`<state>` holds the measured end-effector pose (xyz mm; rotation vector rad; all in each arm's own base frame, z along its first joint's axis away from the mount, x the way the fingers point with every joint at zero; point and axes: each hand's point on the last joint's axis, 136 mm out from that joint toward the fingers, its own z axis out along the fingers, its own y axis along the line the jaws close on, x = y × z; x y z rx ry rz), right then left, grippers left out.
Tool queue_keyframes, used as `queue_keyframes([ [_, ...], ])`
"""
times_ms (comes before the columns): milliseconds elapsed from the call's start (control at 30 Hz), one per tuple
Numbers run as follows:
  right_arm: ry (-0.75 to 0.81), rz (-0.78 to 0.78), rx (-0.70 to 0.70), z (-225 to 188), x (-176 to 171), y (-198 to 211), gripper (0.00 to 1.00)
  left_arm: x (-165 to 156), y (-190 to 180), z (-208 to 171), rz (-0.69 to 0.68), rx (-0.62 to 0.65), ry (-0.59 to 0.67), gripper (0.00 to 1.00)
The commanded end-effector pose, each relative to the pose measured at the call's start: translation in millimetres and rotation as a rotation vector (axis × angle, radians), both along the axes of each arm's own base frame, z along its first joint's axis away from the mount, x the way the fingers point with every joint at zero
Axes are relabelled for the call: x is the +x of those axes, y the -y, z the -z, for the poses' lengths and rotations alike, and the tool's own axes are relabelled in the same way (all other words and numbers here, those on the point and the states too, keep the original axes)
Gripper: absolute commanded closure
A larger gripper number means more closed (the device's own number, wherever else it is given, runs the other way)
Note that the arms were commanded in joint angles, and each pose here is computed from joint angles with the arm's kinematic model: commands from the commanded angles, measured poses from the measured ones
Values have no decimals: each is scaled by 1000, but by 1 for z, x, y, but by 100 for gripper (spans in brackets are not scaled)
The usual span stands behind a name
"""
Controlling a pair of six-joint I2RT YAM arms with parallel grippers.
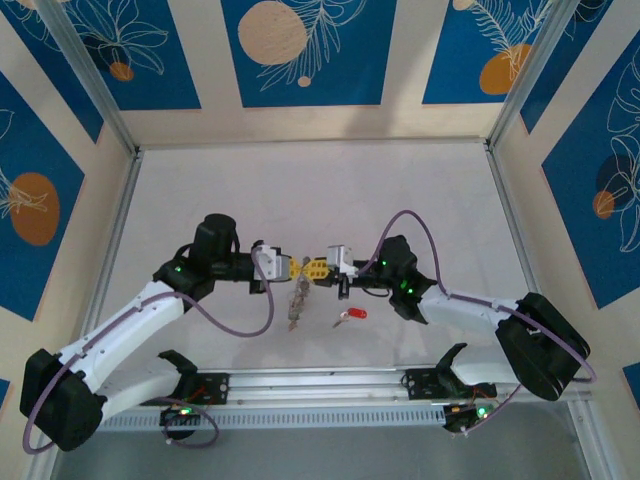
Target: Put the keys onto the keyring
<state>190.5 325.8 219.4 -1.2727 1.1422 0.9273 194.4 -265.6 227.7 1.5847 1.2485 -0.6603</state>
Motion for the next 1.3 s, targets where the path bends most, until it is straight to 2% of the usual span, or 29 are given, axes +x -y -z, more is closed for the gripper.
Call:
queue_keyframes([
  [0, 38, 61, -36, -9, 10, -2, 91, -2, -7, -2, 12, 58, 38, 100],
  [67, 41, 82, -91, 0, 13, -2, 78, 0, -11, -3, -7, 101, 57, 100],
  [100, 44, 99, -115, 4, 15, -1, 77, 1, -14, -2, -16, 124, 73, 100],
  [233, 35, 126, -172, 13, 18, -2, 75, 3, -22, -2, -44, 217, 128, 100],
  [400, 51, 103, -209, 15, 14, -15, 74, 2, -28, 0, -44, 320, 134, 100],
  [767, 38, 86, -179, 13, 12, -36, 74, 3, -21, -1, -32, 328, 109, 100],
  [867, 34, 85, -180, 14, 12, -37, 76, 2, -19, -1, -25, 323, 99, 100],
  [1000, 28, 81, -181, 13, 12, -37, 89, 2, -16, -4, -28, 296, 87, 100],
  [1167, 49, 75, -155, 8, 9, -36, 100, -2, -12, -12, -19, 240, 66, 100],
  [1200, 57, 76, -146, 7, 8, -35, 100, -2, -11, -13, -25, 235, 61, 91],
  [1267, 70, 85, -118, 2, 8, -32, 100, 0, -13, -14, -40, 225, 51, 68],
])
